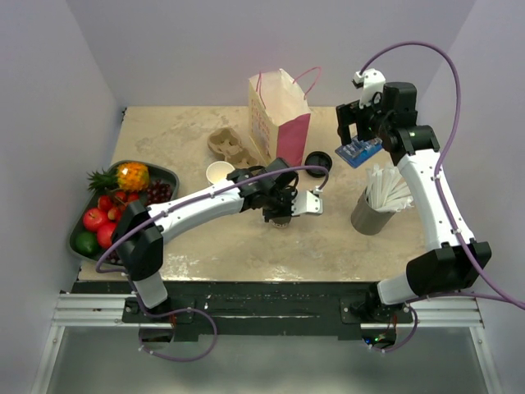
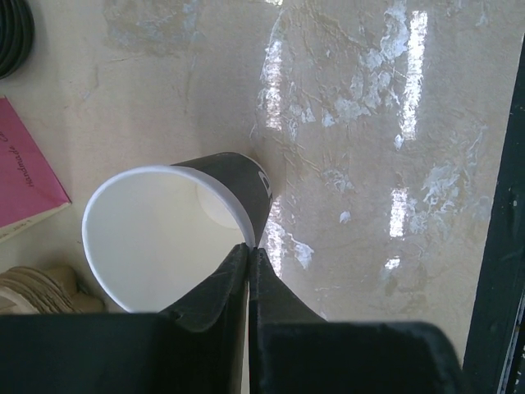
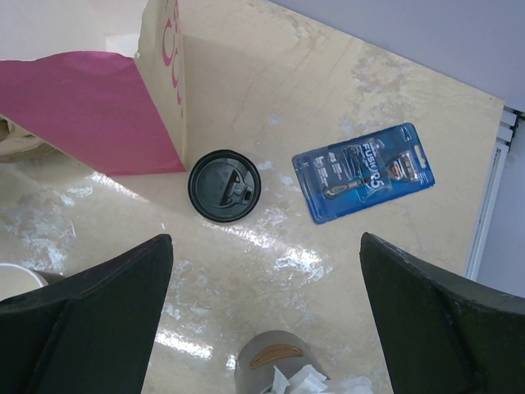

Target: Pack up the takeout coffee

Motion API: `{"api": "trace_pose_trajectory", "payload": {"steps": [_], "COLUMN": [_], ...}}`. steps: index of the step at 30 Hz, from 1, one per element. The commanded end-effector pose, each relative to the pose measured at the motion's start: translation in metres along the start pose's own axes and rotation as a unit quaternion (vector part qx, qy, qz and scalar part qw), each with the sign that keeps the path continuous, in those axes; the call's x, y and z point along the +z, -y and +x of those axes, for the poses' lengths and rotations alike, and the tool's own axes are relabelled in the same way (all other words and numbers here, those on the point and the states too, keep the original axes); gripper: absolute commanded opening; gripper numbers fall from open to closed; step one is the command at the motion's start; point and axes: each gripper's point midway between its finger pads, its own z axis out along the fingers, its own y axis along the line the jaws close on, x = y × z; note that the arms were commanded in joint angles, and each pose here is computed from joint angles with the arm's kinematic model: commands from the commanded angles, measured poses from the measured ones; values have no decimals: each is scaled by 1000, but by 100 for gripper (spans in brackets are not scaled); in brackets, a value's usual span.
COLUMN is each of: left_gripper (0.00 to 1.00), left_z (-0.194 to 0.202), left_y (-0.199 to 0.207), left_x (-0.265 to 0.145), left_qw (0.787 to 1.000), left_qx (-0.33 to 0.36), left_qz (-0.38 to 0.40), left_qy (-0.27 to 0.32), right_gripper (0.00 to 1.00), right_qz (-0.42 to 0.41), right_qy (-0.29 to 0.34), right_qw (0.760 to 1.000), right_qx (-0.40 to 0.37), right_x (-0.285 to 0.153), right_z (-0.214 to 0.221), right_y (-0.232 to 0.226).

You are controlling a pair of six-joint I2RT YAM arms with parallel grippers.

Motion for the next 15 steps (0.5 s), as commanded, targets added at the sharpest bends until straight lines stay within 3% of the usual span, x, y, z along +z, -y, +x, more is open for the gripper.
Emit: {"api": "trace_pose_trajectory", "payload": {"steps": [1,3,9,15], "left_gripper": [11,21,38,53], "left_z": [-12,-15,-24,-54], "left_y": [3,7,11,-28], "left_x": [0,-1,-5,-61], "left_qw": [1000,999,998,991], "left_qx": [-4,-2,-8,-16], "left_qz": [8,19,34,-37], "left_qy": [23,30,50,129], "right_gripper": [99,99,99,99], "right_qz": [-9,-13,-20,-22], "right_qy": [25,27,26,41], "right_qw": [1000,1000,999,999], "right_qx": [3,4,1,1], "right_x": [-14,-15,-15,-15], "right_z": [-18,-20,-24,-38], "right_y": [-3,-4,-6,-5]}}
